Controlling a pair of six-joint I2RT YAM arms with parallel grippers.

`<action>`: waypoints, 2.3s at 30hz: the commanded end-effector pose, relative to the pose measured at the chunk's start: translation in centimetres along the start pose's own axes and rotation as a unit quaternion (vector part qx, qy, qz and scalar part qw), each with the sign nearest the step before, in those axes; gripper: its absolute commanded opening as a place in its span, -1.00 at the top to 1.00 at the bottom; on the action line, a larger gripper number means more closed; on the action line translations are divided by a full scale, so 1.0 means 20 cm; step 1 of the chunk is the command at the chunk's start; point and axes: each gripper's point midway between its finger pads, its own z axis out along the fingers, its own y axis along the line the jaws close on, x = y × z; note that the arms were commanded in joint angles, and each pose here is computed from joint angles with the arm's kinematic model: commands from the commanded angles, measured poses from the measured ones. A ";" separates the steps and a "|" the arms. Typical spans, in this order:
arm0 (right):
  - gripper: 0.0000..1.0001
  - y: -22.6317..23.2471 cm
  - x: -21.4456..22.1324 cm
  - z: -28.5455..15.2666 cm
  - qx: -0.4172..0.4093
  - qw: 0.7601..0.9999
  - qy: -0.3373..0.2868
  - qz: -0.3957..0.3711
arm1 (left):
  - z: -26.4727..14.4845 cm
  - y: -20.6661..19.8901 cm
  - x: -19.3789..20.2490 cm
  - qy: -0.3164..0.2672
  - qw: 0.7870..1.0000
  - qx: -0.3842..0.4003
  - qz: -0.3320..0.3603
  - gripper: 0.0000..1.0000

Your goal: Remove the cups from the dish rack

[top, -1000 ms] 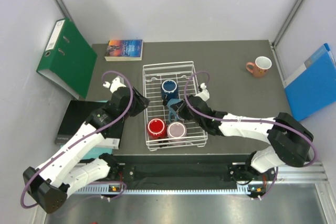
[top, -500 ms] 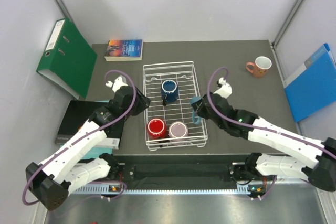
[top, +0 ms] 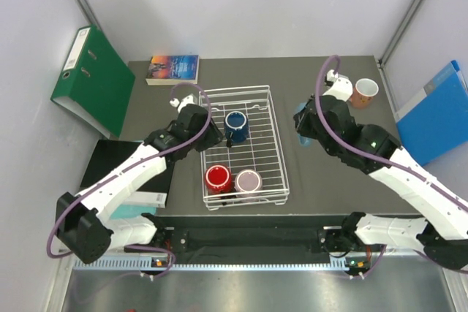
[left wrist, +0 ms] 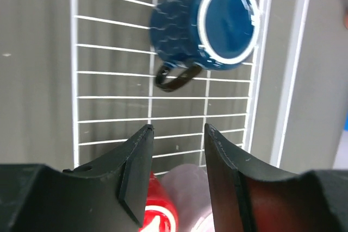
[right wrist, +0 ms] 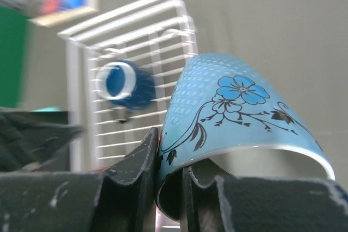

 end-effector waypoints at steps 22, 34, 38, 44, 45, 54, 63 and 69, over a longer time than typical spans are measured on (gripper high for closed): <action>1.00 -0.90 -0.15 0.51 0.274 0.947 0.141 0.093 | -0.02 -0.32 -0.01 0.039 0.992 0.116 0.032 0.06; 1.00 -1.22 -0.24 0.78 0.365 0.882 0.092 0.285 | -0.01 -0.20 0.02 0.027 0.996 0.079 -0.021 0.12; 1.00 -1.23 -0.28 0.88 0.371 0.867 0.077 0.325 | -0.03 -0.12 0.01 0.009 0.998 0.053 -0.042 0.13; 1.00 -1.32 -0.15 0.96 0.408 0.839 0.101 0.346 | -0.10 0.00 -0.06 -0.035 0.998 0.001 -0.057 0.12; 1.00 -1.32 -0.15 0.95 0.410 0.838 0.096 0.348 | -0.10 0.01 -0.07 -0.040 0.998 -0.003 -0.058 0.12; 1.00 -1.48 0.03 0.95 0.433 0.825 0.098 0.350 | -0.07 0.05 -0.04 -0.034 0.997 -0.022 -0.063 0.13; 1.00 -1.63 0.01 0.96 0.439 0.819 0.097 0.357 | -0.01 0.05 -0.01 -0.016 0.997 -0.035 -0.064 0.14; 1.00 -1.67 0.01 0.99 0.439 0.822 0.110 0.346 | 0.02 0.04 0.01 -0.010 0.997 -0.038 -0.066 0.14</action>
